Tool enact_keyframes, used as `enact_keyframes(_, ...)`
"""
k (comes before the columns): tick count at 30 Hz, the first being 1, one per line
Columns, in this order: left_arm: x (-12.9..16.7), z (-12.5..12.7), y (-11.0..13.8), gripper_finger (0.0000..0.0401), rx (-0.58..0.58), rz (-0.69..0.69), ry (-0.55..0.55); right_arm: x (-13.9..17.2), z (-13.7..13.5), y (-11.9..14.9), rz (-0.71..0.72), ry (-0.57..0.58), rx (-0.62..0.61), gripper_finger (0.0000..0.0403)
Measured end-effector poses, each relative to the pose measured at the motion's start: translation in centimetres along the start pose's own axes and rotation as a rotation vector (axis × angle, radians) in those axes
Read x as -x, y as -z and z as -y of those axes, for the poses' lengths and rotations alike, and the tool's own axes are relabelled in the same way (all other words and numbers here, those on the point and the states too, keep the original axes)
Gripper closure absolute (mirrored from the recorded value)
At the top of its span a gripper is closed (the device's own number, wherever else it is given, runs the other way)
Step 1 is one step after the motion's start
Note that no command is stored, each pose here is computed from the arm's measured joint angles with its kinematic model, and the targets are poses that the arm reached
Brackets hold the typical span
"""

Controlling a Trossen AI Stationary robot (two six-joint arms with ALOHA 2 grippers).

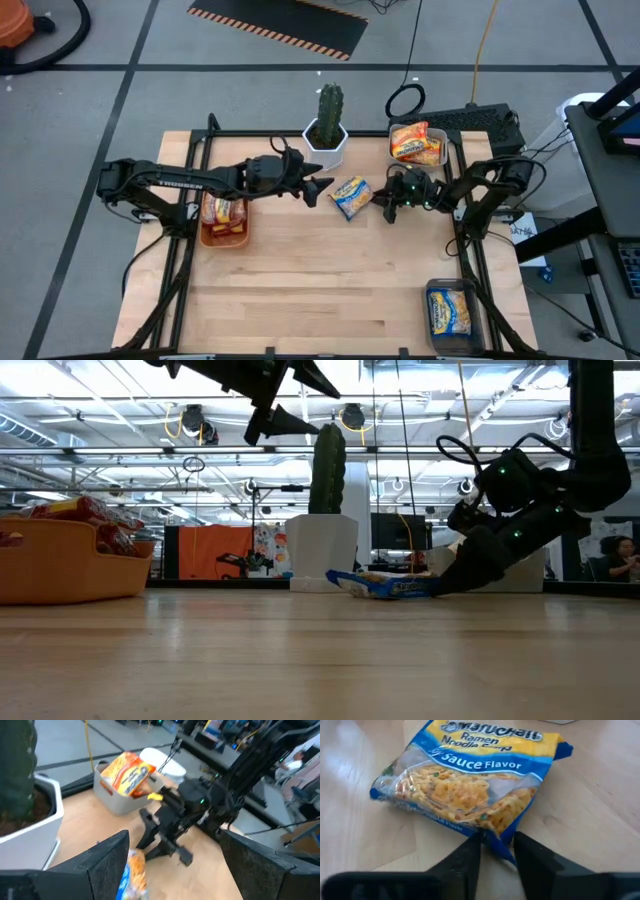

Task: Sort Maruchan noodles
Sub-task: Put the blue noodle pack into the black bin

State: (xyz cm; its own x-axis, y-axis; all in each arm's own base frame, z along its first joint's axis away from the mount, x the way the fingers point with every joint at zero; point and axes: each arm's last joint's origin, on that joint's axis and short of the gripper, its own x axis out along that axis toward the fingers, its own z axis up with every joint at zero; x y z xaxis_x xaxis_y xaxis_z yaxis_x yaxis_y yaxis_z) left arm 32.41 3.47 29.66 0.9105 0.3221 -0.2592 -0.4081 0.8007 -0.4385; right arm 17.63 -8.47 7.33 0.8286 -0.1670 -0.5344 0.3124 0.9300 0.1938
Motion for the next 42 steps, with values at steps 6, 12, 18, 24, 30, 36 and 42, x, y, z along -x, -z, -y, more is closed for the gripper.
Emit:
enact_keyframes(6,0.1,-0.4,0.9,0.0084,0.037,-0.083,-0.050,0.2,-0.3,-0.5,0.036,-0.057,-0.066,0.0391)
enact_keyframes(12,0.1,-0.4,1.0,0.0084,0.015,-0.096,-0.052,0.8,-0.6,-1.8,0.110,-0.079,-0.136,0.0400)
enact_keyframes(18,0.1,-0.6,1.0,0.0084,0.083,-0.100,-0.064,2.2,-1.7,-3.8,0.223,-0.134,-0.175,0.0402)
enact_keyframes(24,0.1,-0.4,1.0,0.0084,0.073,-0.090,-0.055,4.1,-2.9,-5.5,0.318,-0.210,-0.295,0.0402)
enact_keyframes(30,0.1,-0.2,1.0,0.0084,-0.123,-0.100,-0.024,5.6,-3.6,-6.4,0.369,-0.276,-0.416,0.0403)
enact_keyframes(36,0.1,-0.2,0.9,0.0084,-0.252,-0.092,-0.010,6.5,-4.6,-8.4,0.387,-0.328,-0.531,0.0403)
enact_keyframes(42,0.1,-0.1,0.7,0.0084,-0.372,-0.072,0.003,6.8,-6.1,-12.3,0.310,-0.333,-0.524,0.0403)
